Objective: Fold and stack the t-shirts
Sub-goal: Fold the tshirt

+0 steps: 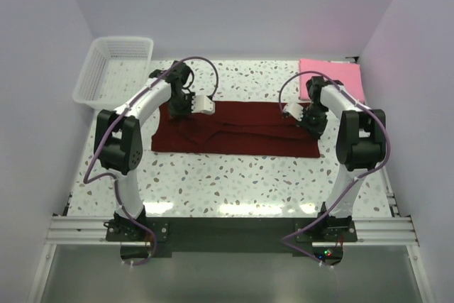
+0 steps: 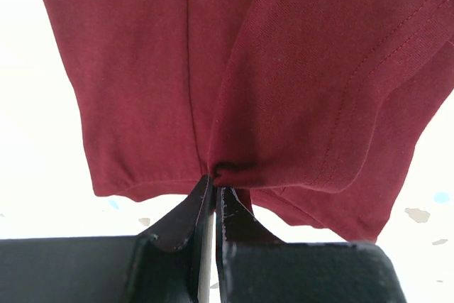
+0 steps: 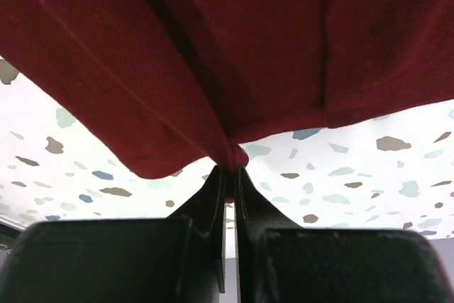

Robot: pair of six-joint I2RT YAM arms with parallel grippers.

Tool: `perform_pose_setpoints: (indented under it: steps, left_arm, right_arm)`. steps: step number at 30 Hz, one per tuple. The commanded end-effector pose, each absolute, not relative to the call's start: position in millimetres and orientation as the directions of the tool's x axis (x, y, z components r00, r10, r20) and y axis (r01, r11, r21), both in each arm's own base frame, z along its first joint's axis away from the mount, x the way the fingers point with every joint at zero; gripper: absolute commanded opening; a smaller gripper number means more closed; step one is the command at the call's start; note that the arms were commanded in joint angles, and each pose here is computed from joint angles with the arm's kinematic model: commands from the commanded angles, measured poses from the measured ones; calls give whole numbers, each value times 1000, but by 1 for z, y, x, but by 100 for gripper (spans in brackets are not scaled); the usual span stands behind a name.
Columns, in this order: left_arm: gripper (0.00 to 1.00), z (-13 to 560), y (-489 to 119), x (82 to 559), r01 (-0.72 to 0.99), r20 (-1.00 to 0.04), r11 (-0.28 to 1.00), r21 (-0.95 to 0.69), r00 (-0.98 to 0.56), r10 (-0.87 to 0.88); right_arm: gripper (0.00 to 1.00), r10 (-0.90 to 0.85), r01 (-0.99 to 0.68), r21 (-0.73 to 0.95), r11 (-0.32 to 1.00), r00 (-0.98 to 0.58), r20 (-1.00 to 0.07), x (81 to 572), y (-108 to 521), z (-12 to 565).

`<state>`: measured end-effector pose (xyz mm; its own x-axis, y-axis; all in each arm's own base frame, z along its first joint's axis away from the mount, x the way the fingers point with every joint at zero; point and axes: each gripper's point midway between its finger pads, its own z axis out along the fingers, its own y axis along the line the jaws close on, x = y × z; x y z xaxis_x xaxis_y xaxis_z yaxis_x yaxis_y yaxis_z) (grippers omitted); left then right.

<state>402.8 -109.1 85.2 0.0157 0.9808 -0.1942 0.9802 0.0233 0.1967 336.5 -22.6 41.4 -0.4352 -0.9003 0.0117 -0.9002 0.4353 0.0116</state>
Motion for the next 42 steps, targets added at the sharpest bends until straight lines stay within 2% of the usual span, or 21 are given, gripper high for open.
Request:
perform_pose_setpoints:
  steps: [1, 25, 27, 28, 30, 32, 33, 35, 37, 38, 39, 42]
  left_arm:
    - [0, 97, -105, 421, 967, -196, 19, 252, 32, 980]
    - [0, 86, -104, 427, 970, -190, 37, 242, 10, 982]
    - [0, 84, -105, 428, 969, -192, 38, 242, 9, 981]
    - [0, 84, -106, 429, 969, -196, 46, 243, 3, 981]
    - [1, 83, -107, 432, 967, -204, 56, 250, -3, 979]
    - [10, 81, -108, 435, 963, -221, 94, 254, -36, 975]
    - [13, 81, -110, 440, 958, -245, 117, 261, -52, 968]
    - [20, 84, -106, 447, 946, -293, 203, 253, -125, 948]
    - [26, 91, -98, 455, 919, -358, 318, 233, -223, 907]
    - [35, 96, -99, 458, 907, -403, 359, 221, -250, 880]
    - [37, 108, -88, 460, 864, -458, 462, 198, -336, 823]
    - [45, 138, -85, 453, 802, -606, 582, 132, -399, 688]
  right_arm:
    - [0, -901, -901, -2, 433, -433, -3, 346, -23, 46]
    - [1, -894, -894, -8, 448, -448, 25, 355, -28, 37]
    - [12, -890, -891, -8, 455, -455, 33, 355, -30, 37]
    - [21, -891, -891, -8, 453, -453, 36, 355, -29, 38]
    - [29, -885, -886, -11, 464, -464, 41, 354, -31, 40]
    - [46, -872, -873, -17, 488, -489, 37, 356, -31, 45]
    - [51, -866, -866, -8, 499, -499, 36, 354, -31, 47]
    - [57, -841, -841, -23, 540, -540, 13, 359, -33, 58]
    - [58, -819, -818, -18, 574, -574, -9, 361, -34, 69]
    - [59, -803, -803, 3, 595, -595, -19, 356, -29, 75]
    - [59, -773, -775, 19, 632, -632, -47, 354, -35, 78]
    - [57, -736, -740, 47, 671, -672, -83, 345, -25, 90]
